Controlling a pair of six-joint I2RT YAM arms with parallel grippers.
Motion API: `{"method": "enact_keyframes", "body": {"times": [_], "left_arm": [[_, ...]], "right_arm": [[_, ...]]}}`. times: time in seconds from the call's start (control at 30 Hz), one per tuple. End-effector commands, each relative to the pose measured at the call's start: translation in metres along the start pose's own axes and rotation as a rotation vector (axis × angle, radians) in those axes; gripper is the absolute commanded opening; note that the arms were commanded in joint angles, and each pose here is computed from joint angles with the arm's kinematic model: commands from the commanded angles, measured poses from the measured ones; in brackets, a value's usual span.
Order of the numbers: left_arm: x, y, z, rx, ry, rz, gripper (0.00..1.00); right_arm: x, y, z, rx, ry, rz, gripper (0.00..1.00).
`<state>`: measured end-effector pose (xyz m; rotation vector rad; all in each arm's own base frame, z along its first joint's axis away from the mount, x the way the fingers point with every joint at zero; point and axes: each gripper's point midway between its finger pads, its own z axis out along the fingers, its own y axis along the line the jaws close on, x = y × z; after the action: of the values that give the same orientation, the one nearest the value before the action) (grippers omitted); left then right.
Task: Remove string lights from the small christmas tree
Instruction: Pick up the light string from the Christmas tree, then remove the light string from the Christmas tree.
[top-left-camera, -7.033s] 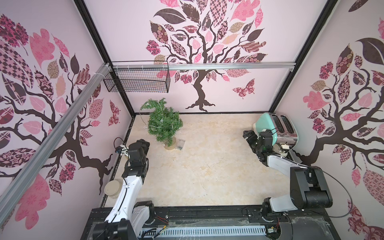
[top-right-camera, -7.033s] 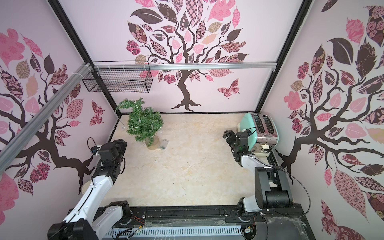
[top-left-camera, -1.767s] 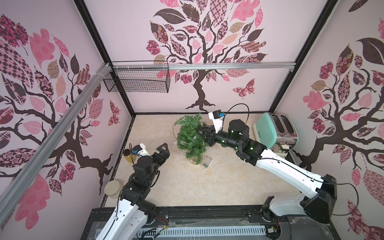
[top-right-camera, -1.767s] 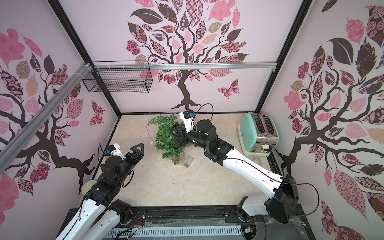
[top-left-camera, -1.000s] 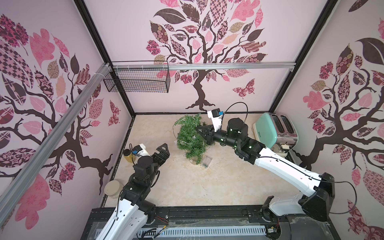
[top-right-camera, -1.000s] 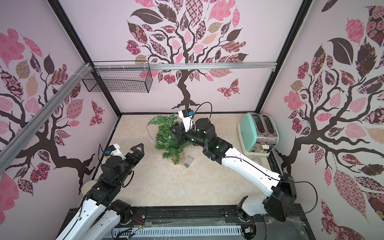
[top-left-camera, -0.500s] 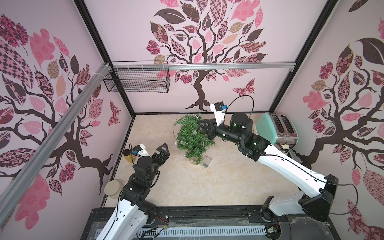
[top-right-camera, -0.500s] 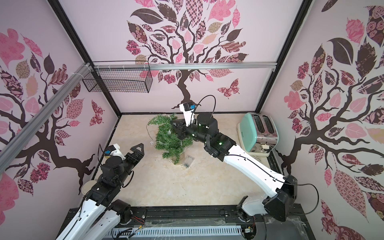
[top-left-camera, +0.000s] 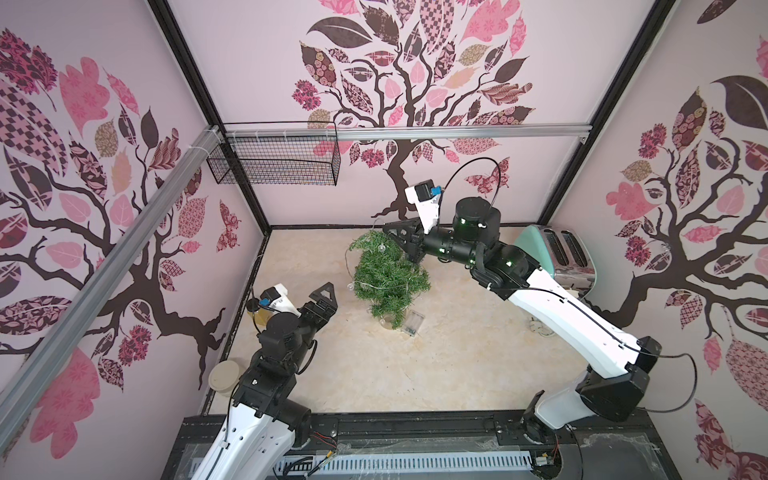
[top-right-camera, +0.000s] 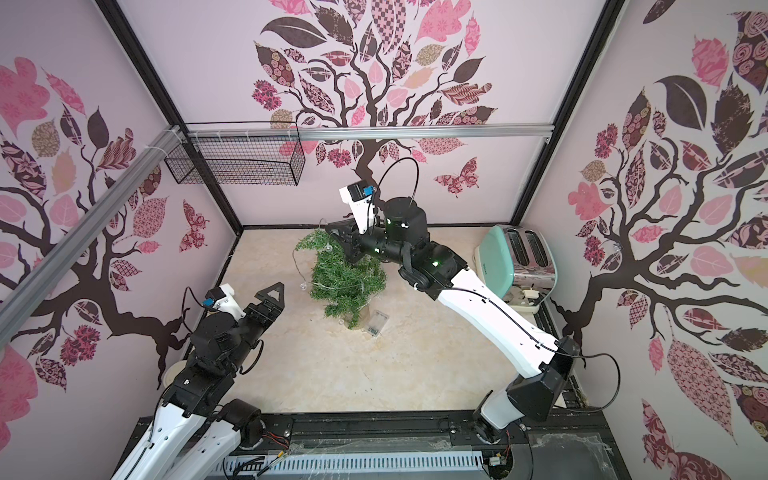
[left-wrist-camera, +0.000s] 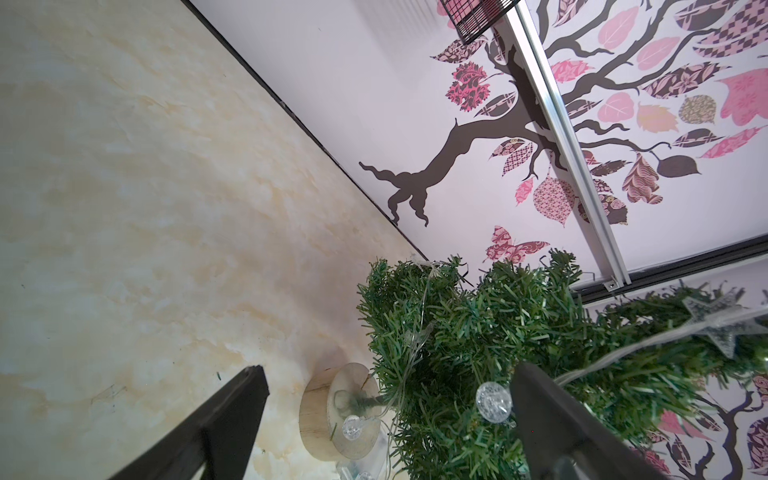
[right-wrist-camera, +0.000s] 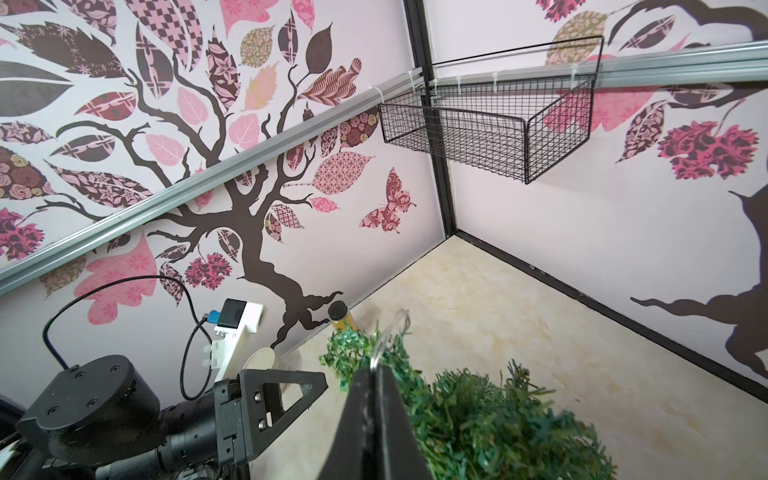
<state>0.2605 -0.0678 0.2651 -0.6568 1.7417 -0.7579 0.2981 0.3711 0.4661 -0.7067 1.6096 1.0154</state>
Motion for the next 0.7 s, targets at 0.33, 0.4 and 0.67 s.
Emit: {"method": "enact_keyframes", "body": {"times": [0.33, 0.4, 0.67], "left_arm": [[-0.015, -0.019, -0.011, 0.042, -0.019, 0.043, 0.98], [-0.015, -0.020, -0.012, 0.044, -0.020, 0.043, 0.98], [-0.020, -0.023, -0.018, 0.045, -0.029, 0.063, 0.98]], "right_arm": [[-0.042, 0.036, 0.007, -0.148, -0.040, -0.006, 0.00], [-0.044, 0.039, 0.016, -0.168, -0.037, 0.005, 0.00], [-0.059, 0.071, 0.040, -0.288, -0.037, 0.004, 0.00]]}}
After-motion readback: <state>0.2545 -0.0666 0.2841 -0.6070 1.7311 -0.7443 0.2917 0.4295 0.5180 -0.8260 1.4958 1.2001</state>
